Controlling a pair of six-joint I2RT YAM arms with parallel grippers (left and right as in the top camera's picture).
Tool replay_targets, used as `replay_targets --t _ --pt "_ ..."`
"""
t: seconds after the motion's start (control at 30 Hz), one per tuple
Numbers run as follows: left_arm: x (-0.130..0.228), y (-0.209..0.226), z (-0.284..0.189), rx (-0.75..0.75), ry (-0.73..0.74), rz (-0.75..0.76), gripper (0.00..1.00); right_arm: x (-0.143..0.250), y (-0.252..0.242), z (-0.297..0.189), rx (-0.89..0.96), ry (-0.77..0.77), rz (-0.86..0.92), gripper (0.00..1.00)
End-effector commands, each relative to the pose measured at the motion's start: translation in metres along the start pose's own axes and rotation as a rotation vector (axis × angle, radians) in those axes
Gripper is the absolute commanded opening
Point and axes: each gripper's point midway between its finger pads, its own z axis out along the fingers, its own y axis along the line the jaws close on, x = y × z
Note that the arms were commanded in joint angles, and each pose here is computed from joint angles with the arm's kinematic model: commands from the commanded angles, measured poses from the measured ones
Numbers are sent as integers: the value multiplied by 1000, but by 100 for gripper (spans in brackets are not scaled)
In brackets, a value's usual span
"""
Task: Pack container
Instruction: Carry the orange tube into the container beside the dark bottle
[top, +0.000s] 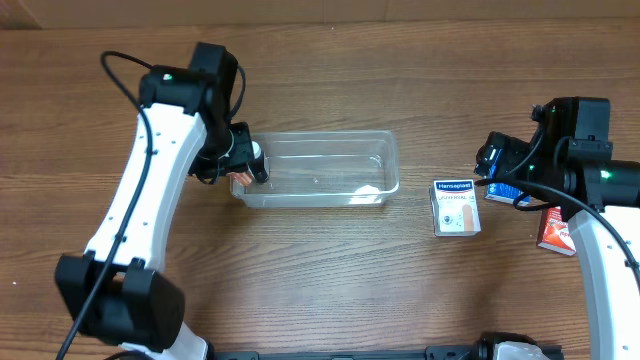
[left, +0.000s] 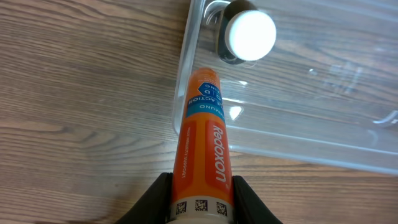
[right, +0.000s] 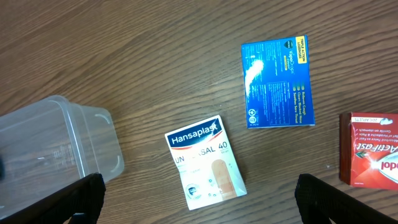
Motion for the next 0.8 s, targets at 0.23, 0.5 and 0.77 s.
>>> replay_targets --t 0.23,0.5,0.77 --pt "-1 -16 54 -64 135 18 4 -9 4 -8 -18 -33 5 100" --pt "1 -16 77 -95 199 24 49 -9 4 -8 -18 -32 5 100" --pt "-11 -21 44 -62 118 81 67 -9 4 -8 -18 -32 5 100"
